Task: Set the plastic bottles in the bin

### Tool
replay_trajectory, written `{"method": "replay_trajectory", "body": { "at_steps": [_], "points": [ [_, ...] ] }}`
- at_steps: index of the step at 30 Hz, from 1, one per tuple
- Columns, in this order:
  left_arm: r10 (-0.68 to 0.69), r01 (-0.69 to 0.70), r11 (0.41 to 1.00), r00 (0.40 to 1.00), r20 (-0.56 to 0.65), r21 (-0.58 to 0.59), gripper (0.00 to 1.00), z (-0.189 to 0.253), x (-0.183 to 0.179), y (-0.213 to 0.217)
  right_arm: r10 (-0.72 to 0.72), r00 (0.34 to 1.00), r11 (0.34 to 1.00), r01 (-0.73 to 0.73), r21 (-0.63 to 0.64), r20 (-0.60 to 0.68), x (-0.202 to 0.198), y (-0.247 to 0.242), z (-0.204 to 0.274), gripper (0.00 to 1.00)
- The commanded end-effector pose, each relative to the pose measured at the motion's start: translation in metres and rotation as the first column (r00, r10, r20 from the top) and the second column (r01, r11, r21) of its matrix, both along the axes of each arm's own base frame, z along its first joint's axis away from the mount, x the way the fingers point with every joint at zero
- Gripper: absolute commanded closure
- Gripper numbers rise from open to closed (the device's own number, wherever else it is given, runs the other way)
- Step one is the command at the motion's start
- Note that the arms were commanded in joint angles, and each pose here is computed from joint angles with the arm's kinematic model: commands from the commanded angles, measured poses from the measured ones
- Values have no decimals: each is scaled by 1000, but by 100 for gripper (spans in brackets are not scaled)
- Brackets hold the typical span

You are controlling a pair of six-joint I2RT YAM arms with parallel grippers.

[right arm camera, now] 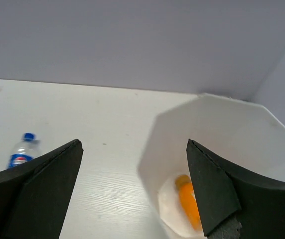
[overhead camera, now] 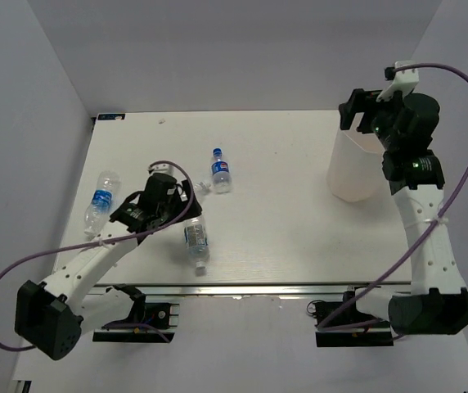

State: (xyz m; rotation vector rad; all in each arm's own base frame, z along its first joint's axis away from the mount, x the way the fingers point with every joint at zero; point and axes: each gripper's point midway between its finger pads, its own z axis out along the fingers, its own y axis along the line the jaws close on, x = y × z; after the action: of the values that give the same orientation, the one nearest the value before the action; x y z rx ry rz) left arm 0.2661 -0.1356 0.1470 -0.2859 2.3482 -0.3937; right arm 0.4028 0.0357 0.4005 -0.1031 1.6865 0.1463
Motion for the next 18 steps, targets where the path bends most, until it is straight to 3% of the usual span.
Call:
{"method": "replay_trajectory", "body": {
  "at_steps": [1,8,13,15,16,17,18],
  "points": [
    [-51,51,999,998,-37,-7,2,-19,-2,-27,206,976,978,-204,-34,68,-26,50,15,11],
    [9,20,984,987,-158,177,2,-68,-3,-25,299,952,951,-302,64,60,-63,80,-29,11],
    [-31,65,979,984,-177,191,4,-88,0,-47,350,936,930,-344,127,-30,-74,92,-79,11],
    [-44,80,979,982,-184,190,15,-91,4,-55,403,915,907,-395,144,-26,-83,106,-88,11],
    [-50,85,978,982,-183,191,26,-89,6,-58,426,903,897,-415,151,-54,-88,112,-104,11],
    [-55,88,978,983,-175,188,43,-86,8,-61,439,897,892,-428,148,-51,-93,116,-106,11],
    [-66,90,982,987,-145,169,48,-74,13,-68,467,882,878,-456,149,-56,-99,127,-109,11]
  ]
}}
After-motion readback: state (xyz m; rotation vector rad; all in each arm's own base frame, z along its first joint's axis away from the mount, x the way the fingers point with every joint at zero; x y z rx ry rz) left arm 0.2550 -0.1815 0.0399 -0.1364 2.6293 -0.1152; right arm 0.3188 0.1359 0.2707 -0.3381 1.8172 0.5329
